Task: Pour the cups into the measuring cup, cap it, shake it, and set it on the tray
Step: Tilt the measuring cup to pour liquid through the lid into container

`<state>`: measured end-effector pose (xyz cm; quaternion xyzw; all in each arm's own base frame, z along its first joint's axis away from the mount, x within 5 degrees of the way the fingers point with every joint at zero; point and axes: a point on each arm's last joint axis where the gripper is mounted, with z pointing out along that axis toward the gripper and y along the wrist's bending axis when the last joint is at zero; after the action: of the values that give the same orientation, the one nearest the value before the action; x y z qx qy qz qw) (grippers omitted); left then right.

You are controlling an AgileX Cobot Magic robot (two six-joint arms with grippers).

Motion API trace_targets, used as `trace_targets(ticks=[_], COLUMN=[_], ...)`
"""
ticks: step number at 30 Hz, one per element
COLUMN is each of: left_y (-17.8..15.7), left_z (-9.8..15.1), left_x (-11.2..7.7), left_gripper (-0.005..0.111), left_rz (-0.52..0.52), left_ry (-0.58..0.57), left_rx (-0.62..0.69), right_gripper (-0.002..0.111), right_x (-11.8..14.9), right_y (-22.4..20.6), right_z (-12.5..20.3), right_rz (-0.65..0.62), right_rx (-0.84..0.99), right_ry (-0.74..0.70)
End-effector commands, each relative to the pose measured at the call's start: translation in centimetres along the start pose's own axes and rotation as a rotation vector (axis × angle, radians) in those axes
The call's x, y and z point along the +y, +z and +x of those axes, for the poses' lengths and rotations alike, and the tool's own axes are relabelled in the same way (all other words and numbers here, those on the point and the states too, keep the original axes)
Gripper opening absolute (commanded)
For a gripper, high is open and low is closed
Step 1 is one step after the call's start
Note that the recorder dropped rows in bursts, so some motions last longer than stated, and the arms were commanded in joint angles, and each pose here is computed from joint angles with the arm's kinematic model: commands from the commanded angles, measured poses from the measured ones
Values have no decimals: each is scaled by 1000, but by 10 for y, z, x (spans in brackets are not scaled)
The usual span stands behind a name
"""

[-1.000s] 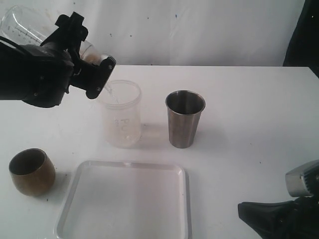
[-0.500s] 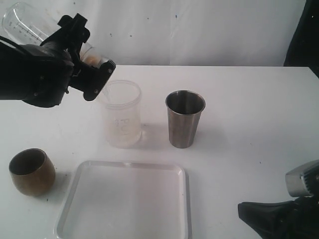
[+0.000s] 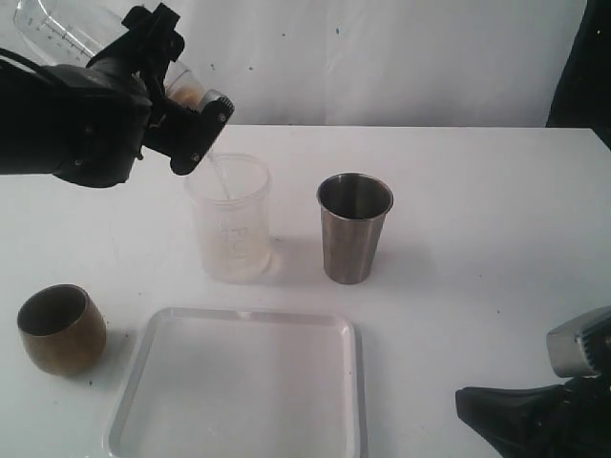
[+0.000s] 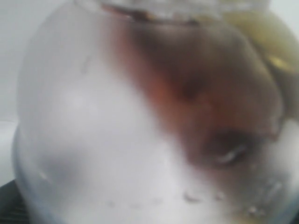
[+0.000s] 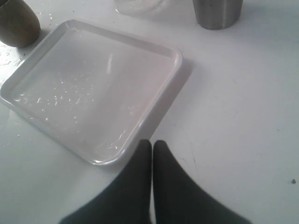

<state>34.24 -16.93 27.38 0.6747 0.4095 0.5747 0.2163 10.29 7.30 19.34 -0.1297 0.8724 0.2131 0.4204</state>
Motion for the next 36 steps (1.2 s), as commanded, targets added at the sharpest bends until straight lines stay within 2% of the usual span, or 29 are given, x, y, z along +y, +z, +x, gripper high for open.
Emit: trace_targets(ticks=[1,22,36], left_y=[-3,-3,-17], left_z=[11,14,-1], left_x=[14,13,21], left_gripper=[0,0,0], left_rz=[-46,-33,-68], left_ry=[24,131,212], left_rx=[54,92,57], right_gripper=[0,0,0], right_x=[-1,-1,-1], right_y=[0,0,0], right_z=[0,0,0], right_rz=[3,2,2], right_rx=[-13,-15,-15], right_ry=[-7,-7,-7])
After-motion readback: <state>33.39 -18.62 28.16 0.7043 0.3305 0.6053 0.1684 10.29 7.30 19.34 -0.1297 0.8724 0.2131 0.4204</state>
